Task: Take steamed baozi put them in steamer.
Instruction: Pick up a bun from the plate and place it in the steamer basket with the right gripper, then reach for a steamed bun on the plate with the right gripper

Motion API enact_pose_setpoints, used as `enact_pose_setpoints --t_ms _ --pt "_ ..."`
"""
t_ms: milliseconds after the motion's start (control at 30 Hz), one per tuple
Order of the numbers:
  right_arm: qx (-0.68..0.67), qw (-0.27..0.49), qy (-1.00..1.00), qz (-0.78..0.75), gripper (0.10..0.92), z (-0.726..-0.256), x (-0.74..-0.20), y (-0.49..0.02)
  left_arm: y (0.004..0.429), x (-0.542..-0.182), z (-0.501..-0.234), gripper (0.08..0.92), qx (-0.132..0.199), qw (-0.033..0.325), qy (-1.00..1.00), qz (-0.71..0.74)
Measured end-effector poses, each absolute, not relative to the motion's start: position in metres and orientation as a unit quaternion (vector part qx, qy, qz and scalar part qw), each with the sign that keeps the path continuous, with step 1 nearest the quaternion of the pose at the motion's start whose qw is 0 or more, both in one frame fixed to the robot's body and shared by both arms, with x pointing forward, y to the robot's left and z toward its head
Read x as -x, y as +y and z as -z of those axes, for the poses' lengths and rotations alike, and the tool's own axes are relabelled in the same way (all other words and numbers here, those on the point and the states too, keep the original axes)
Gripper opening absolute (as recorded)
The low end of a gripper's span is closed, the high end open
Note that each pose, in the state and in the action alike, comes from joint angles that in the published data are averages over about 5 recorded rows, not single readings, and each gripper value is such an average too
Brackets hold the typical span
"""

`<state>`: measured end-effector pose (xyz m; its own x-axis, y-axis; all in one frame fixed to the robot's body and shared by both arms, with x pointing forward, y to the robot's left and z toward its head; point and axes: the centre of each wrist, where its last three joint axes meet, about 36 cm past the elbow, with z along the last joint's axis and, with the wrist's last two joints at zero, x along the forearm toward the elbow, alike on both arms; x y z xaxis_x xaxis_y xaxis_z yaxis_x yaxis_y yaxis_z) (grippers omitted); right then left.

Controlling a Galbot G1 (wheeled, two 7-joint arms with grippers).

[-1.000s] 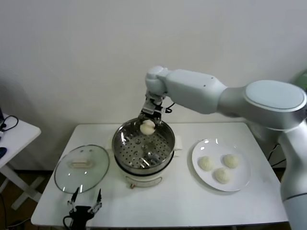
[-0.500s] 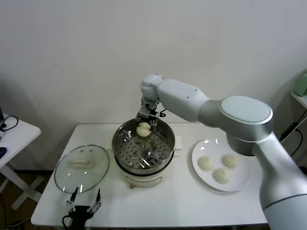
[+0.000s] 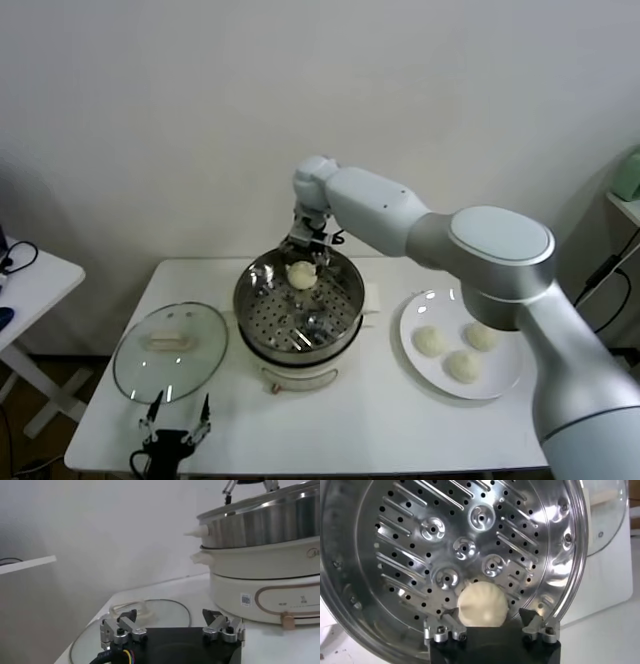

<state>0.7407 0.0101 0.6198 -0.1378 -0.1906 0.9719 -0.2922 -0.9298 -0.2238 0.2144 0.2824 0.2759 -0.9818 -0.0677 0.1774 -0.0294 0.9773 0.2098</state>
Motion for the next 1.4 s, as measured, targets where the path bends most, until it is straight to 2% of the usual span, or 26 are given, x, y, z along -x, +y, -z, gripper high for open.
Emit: enact_pose_setpoints --t_ms 533,867,1067,1400 --pt "-0.654 0.087 -0.225 -0.717 0.823 -0.68 -0.735 -0.041 0.276 -0.213 -0.276 0.823 -0.016 0.095 -0.99 0.105" --pt "-0.642 0.165 -0.295 -0.688 0.823 -0.71 -0.726 -0.109 0.276 -0.213 -0.276 0.823 -0.015 0.096 -0.99 0.105" --pt "-0.631 0.225 -0.353 -0.653 0.823 -0.701 -0.717 -0.171 0.274 -0.215 -0.276 0.823 -0.014 0.095 -0.99 0.104" --pt "-0.584 0.323 -0.462 -0.585 0.823 -0.654 -0.685 -0.261 0.273 -0.215 -0.275 0.823 -0.013 0.094 -0.99 0.102"
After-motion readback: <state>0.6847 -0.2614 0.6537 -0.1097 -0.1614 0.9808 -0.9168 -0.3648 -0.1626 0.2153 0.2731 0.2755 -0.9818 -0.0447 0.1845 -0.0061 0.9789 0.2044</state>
